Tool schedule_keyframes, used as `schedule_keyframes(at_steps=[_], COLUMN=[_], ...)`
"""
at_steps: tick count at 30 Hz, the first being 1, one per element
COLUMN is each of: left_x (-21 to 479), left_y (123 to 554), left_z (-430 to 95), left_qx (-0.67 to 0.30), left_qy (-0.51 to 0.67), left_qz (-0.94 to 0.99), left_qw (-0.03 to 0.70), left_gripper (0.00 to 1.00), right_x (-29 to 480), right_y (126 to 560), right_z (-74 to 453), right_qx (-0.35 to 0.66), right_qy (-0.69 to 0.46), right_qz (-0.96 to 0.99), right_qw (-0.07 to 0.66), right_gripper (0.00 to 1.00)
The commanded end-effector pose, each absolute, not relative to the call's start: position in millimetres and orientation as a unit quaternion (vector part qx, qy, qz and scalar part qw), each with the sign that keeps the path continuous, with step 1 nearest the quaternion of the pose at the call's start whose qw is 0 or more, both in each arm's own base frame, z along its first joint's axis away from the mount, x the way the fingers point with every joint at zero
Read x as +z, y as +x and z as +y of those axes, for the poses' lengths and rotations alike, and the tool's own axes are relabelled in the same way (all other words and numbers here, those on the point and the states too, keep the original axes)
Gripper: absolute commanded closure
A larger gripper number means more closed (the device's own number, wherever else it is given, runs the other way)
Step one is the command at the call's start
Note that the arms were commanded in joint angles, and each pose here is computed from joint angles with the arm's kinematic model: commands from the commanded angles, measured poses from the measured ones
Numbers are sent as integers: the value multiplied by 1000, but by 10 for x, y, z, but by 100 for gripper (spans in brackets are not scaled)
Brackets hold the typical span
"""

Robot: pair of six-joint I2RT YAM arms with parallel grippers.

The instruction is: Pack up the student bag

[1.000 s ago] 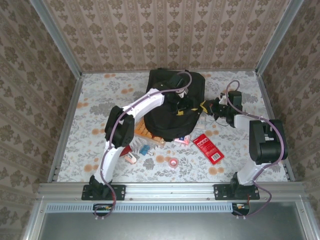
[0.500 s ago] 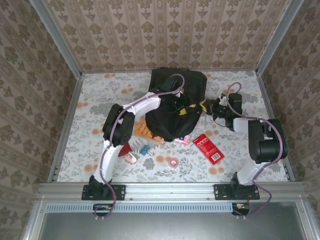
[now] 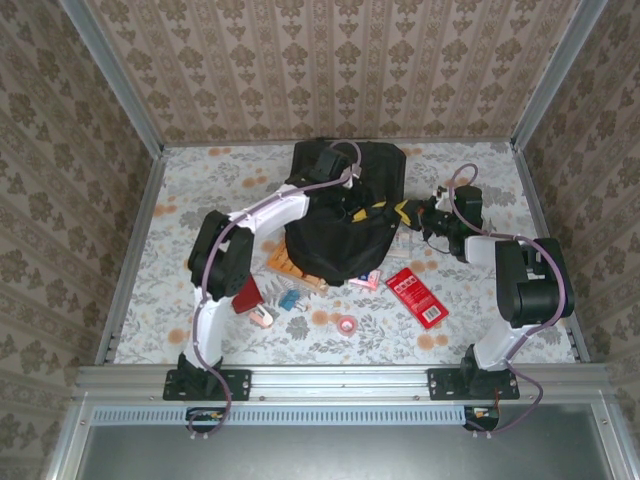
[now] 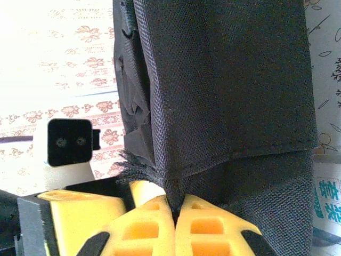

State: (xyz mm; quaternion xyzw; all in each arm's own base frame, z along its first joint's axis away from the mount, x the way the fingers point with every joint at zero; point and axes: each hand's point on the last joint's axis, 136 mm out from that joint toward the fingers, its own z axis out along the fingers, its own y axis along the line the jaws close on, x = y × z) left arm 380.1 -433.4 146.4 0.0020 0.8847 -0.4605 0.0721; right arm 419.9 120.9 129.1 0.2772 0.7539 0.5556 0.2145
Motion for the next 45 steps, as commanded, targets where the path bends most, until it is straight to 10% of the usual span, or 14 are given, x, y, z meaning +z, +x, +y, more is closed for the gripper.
schedule_keyframes(at_steps=[1, 45], left_x=[1674, 1609], left_y=[3806, 3442], left_z=[-4325, -4597], left_qx=[-481, -546], left_qy=[29, 15], left_qz=[870, 837], left_qw=[100, 46], left_gripper=[36, 42], right_x=[1516, 1476], right_y=[4132, 4058], right_z=[1329, 1394], right_qx=[582, 588], right_qy=[219, 219], right_qz=[749, 747], right_qw=[227, 221], right_gripper=[100, 100])
